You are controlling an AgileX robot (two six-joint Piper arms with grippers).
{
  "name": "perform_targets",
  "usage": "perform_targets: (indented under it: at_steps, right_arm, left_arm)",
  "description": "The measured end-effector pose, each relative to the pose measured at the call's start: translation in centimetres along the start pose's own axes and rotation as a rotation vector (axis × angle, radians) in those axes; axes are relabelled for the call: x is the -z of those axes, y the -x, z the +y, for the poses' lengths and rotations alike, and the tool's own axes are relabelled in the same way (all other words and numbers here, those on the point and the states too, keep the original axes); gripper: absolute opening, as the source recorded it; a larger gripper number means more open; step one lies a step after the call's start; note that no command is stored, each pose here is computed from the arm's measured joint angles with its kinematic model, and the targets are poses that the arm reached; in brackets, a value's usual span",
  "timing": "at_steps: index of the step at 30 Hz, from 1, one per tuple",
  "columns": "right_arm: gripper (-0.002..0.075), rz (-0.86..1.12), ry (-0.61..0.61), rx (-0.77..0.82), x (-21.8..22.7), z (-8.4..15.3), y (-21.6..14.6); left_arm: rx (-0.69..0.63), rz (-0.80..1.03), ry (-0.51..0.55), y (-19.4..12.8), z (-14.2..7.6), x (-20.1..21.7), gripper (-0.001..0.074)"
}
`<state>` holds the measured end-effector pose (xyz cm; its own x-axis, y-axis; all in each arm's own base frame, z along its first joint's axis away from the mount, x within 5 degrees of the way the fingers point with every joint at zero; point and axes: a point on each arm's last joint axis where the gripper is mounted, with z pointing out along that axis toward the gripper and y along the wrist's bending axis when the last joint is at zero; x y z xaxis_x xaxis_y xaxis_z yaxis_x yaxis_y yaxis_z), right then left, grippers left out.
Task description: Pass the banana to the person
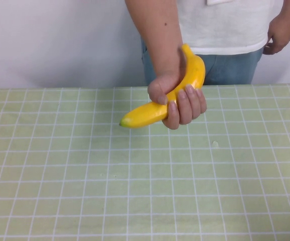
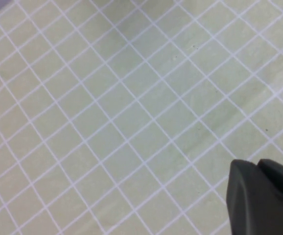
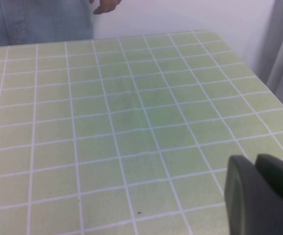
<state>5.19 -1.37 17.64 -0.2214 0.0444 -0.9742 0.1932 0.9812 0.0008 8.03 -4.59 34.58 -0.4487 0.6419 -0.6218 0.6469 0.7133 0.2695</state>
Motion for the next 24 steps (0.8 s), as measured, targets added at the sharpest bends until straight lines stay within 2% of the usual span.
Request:
perform_targets:
  at_steps: [6,9,18,24]
  right_arm:
    - [-0.0009,0.000,0.000,0.000,0.0,0.0,0.0]
    - [-0.0009,0.000,0.000,0.000,0.0,0.0,0.0]
    - [-0.0009,0.000,0.000,0.000,0.0,0.0,0.0]
    - [-0.0009,0.000,0.000,0.000,0.0,0.0,0.0]
  left_arm:
    - [0.003,-0.042,0.036,0.4,0.3,0.0,-0.0002]
    - [0.049,-0.100,0.080,0.9,0.8,0.0,-0.0003]
    - [0.139,-0.299,0.266,2.2,3.0,0.5,-0.0003]
    - [0.110,-0.483,0.387,0.4,3.1,0.2,-0.0003]
